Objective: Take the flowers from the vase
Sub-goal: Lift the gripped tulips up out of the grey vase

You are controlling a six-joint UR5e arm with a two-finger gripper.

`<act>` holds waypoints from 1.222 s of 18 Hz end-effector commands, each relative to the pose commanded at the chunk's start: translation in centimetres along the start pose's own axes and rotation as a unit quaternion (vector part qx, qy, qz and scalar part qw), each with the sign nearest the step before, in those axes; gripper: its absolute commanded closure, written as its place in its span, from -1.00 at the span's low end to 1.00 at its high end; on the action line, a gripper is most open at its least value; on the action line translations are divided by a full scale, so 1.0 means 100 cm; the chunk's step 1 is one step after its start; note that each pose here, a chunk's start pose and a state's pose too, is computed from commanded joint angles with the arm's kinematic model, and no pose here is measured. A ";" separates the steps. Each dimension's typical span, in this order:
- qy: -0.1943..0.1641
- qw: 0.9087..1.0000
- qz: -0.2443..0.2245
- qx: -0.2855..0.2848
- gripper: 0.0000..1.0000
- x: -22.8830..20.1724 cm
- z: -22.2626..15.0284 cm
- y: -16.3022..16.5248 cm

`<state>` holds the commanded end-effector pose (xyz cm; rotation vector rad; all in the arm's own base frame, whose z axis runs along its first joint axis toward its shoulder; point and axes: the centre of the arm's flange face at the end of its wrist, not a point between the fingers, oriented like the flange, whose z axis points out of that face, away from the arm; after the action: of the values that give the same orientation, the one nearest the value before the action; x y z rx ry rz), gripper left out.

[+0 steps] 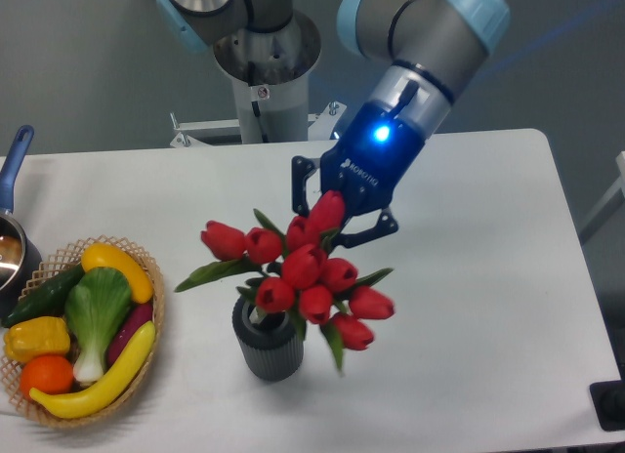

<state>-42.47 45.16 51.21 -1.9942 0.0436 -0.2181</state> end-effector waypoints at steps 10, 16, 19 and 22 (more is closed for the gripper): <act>-0.045 0.999 -0.013 0.008 1.00 -0.014 -0.048 -0.008; -0.096 0.995 0.012 -0.012 1.00 -0.041 -0.082 0.009; -0.151 0.985 0.016 -0.086 1.00 -0.055 -0.088 0.030; -0.184 0.973 0.009 -0.136 1.00 -0.063 -0.089 0.044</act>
<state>-49.94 36.16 49.99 -2.2772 -0.1530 0.1817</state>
